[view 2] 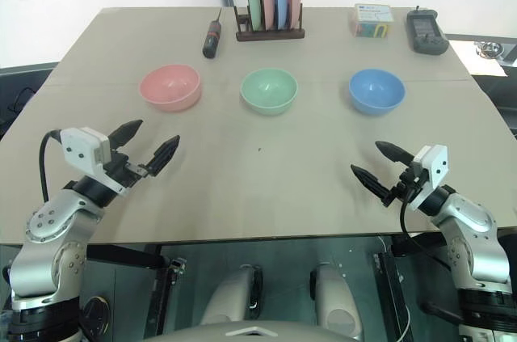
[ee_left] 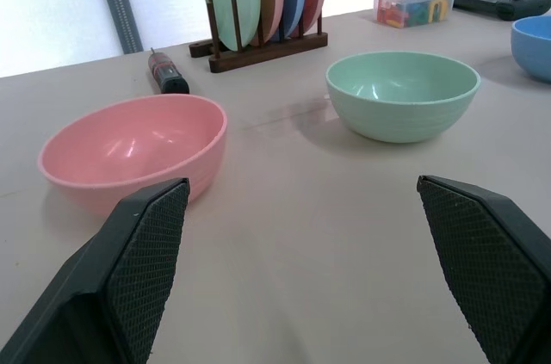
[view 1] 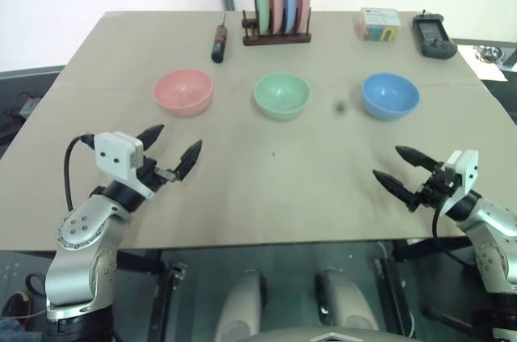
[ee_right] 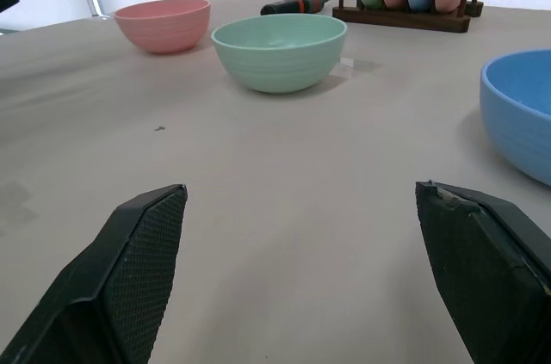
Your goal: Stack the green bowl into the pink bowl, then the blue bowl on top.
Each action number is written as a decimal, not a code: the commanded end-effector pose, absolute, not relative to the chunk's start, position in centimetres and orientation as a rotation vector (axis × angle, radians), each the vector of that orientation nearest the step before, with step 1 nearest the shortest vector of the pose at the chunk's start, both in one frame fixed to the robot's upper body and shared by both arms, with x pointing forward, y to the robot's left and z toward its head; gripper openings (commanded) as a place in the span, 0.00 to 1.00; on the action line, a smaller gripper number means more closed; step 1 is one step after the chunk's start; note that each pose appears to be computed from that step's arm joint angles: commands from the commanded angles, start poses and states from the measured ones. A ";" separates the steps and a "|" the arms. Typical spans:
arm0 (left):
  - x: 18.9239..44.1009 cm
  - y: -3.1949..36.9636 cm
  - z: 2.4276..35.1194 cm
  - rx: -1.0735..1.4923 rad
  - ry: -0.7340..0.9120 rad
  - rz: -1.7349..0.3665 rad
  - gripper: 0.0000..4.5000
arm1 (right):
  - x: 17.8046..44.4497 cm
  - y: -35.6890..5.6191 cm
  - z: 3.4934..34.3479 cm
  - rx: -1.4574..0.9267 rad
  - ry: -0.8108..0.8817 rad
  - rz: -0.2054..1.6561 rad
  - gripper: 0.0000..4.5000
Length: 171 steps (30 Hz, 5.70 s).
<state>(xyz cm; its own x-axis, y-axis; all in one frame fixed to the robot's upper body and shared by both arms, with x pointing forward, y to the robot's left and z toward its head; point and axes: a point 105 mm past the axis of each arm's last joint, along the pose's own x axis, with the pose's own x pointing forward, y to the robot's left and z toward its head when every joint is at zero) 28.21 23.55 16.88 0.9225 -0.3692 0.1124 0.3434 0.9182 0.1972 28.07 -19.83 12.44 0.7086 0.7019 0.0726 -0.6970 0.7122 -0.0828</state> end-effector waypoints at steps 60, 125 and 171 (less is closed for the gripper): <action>35.7 15.5 16.2 0.836 0.326 -1.075 0.01 | 26.4 -12.7 19.6 -0.070 -0.395 0.872 1.00; 23.0 22.6 19.3 0.124 -0.141 -0.492 0.98 | 43.5 -3.9 19.1 -1.520 -0.333 0.957 1.00; 22.4 22.5 19.1 0.142 -0.174 -0.586 1.00 | 37.4 -0.9 28.0 -1.222 -0.474 1.428 0.01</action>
<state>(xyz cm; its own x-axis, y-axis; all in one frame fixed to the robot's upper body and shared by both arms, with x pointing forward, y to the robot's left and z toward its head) 22.50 22.61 18.72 0.8376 -0.5356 0.1074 0.5158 0.8403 0.1670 38.80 -1.06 26.03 0.2508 0.8670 -0.4307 -0.4918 -0.2691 -0.8281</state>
